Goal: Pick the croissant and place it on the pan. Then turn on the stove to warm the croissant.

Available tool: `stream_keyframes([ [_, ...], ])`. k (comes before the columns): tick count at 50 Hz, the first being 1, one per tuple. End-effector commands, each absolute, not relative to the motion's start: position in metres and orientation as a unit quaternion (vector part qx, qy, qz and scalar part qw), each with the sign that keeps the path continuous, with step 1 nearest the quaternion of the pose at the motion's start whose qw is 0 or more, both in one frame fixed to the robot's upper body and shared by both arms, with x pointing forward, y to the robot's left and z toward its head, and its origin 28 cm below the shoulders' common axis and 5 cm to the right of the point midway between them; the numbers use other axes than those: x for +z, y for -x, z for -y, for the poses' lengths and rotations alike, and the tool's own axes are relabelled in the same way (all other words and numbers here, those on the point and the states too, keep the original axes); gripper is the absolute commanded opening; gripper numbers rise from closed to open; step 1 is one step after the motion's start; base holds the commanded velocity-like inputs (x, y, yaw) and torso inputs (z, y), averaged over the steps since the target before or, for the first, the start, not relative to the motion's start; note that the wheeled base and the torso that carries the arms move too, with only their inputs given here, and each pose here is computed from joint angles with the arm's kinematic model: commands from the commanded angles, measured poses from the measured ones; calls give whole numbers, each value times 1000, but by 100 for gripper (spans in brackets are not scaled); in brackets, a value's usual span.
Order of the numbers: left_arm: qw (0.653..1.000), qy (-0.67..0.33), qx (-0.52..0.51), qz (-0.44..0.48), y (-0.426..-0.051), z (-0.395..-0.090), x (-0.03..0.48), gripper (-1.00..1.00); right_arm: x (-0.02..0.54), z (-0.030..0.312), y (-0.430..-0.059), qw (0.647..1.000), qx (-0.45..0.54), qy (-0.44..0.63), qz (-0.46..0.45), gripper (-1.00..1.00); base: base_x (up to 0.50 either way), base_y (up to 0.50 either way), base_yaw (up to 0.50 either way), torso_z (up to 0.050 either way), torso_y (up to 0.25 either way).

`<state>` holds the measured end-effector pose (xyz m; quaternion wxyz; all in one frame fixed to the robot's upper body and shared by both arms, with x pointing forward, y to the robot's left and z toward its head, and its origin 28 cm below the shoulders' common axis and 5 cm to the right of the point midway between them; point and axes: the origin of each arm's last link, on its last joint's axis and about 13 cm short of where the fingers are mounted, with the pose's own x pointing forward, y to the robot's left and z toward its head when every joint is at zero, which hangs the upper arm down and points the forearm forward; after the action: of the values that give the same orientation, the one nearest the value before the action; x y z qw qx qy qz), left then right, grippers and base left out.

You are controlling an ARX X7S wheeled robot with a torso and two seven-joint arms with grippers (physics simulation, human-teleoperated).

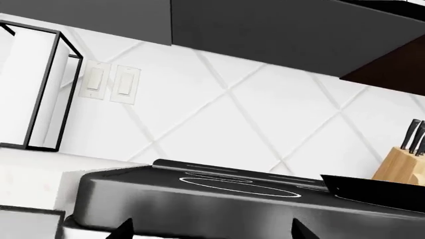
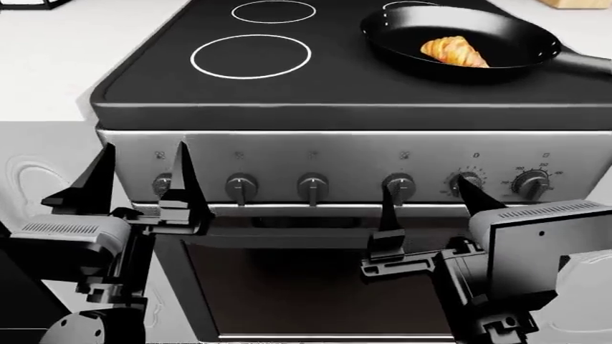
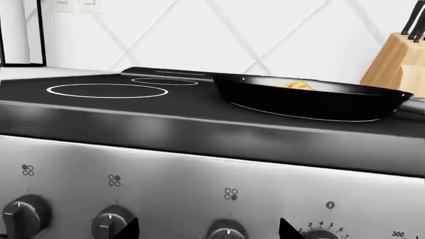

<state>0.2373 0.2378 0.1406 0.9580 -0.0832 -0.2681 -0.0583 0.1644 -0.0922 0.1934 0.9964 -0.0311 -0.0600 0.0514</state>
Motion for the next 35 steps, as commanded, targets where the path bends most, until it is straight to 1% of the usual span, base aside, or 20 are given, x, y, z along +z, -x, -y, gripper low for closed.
stream_keyframes([
  [1,959,84,-58,266,-239,-238,140,100,195,91,-164,997,49,25,48,100,0,0,0,-50,0],
  [18,958,84,-60,266,-238,-238,139,100,193,93,-167,997,41,-1,63,100,0,0,0,-50,0],
  [31,958,84,-58,266,-239,-238,139,100,195,94,-167,997,28,5,68,100,0,0,0,-50,0],
  [35,958,86,-56,268,-239,-238,140,100,194,95,-167,997,25,9,66,100,0,0,0,-7,0],
])
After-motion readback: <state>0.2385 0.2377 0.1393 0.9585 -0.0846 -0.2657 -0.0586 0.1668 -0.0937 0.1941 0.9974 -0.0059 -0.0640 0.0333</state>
